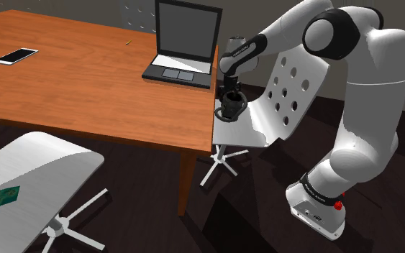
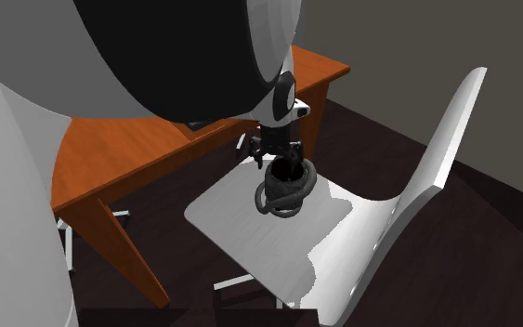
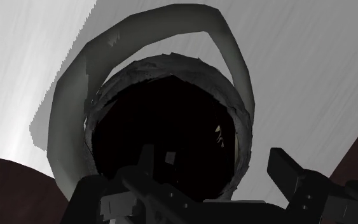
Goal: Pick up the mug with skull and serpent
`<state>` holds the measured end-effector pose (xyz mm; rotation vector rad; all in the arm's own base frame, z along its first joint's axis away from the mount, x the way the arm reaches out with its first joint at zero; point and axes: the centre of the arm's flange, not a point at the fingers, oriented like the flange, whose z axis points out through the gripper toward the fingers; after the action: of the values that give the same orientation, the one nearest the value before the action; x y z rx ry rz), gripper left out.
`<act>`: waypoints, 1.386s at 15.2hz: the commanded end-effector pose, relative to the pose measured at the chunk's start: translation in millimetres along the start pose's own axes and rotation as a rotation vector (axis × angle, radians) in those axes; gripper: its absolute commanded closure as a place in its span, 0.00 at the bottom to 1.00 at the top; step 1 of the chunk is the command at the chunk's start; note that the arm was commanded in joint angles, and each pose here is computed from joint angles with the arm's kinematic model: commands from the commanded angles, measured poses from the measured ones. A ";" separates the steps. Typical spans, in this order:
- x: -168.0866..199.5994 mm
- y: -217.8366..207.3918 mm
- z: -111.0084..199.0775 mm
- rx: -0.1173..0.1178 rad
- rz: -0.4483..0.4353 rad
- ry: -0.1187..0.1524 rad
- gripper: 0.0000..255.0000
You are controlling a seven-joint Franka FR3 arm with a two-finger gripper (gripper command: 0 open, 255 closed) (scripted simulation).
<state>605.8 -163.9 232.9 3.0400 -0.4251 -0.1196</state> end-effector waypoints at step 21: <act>-3.8 5.2 -55.4 0.000 0.001 0.000 1.00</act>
<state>604.9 -164.5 281.5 3.0400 -0.4256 -0.1235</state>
